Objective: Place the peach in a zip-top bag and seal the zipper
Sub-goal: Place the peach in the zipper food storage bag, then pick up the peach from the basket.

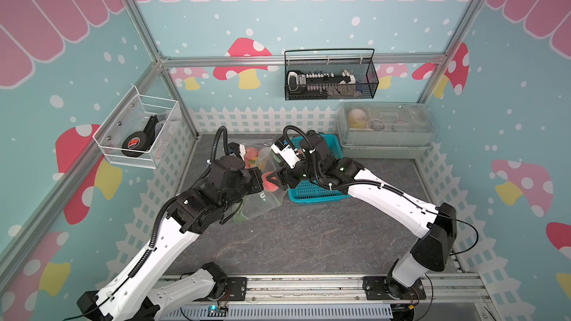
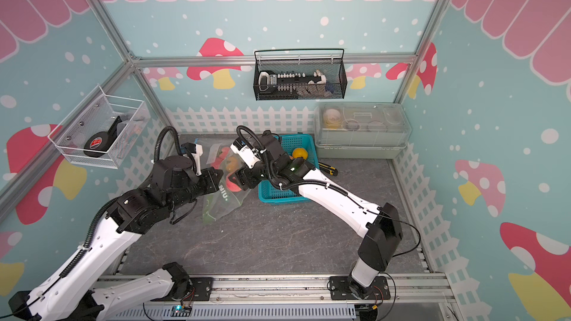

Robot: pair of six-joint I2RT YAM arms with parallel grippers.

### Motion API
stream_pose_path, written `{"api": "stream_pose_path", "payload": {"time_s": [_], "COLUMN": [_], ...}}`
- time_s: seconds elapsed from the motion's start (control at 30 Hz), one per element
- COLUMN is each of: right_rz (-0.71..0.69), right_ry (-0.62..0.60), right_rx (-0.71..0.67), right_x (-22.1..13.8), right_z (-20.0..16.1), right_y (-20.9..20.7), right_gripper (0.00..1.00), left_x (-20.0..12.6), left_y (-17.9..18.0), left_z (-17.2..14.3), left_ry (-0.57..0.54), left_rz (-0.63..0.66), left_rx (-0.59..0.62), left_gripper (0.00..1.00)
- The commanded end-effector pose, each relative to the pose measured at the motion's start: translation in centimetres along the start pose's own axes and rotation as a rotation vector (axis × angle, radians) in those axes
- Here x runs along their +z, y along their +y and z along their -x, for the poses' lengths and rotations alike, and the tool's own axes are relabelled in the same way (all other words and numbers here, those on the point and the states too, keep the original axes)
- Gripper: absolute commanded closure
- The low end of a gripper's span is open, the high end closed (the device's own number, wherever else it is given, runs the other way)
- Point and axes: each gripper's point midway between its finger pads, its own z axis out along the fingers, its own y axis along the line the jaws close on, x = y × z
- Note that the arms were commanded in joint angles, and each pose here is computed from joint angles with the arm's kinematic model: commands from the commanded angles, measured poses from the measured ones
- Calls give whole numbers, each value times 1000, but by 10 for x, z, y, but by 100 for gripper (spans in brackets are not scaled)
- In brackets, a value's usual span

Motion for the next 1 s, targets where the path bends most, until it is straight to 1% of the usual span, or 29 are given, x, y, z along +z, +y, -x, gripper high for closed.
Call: {"api": "stream_pose_path", "payload": {"time_s": [0.0, 0.07, 0.13, 0.2, 0.27, 0.37, 0.47, 0.53, 0.6, 0.73, 0.87, 0.97], "right_rz": [-15, -29, -74, -167, -254, -423, -591, -668, -698, -660, -653, -639], "right_ry": [-113, -165, -215, -260, -277, -261, -191, -139, -85, -16, 56, 102], "right_rx": [-23, -23, -16, 5, 30, 70, 116, 141, 171, 237, 244, 274], "right_x": [-19, -28, -38, -49, -58, -69, -77, -80, -79, -66, -47, -31], "right_z": [22, 28, 34, 35, 32, 20, -3, -19, -35, -59, -80, -98], "right_y": [5, 4, -2, -17, -34, -66, -105, -128, -148, -175, -199, -217], "right_gripper": [22, 21, 22, 21, 21, 22, 22, 22, 22, 22, 22, 22], "left_x": [-1, -1, 0, 0, -1, -2, -3, -4, -5, -5, -4, -2], "left_y": [3, 4, 5, 5, 5, 6, 7, 8, 9, 11, 10, 10], "left_z": [3, 2, 2, 1, 1, 2, 2, 2, 1, 2, 1, 0], "left_ry": [-23, -22, -21, -20, -23, -27, -32, -35, -37, -40, -37, -30], "left_rz": [7, 11, 14, 13, 14, 15, 18, 20, 20, 26, 28, 26], "left_rx": [-10, -9, -7, -5, -4, -6, -6, -8, -7, -6, -4, -5], "left_gripper": [100, 100, 100, 100, 100, 100, 100, 100, 100, 100, 100, 100]}}
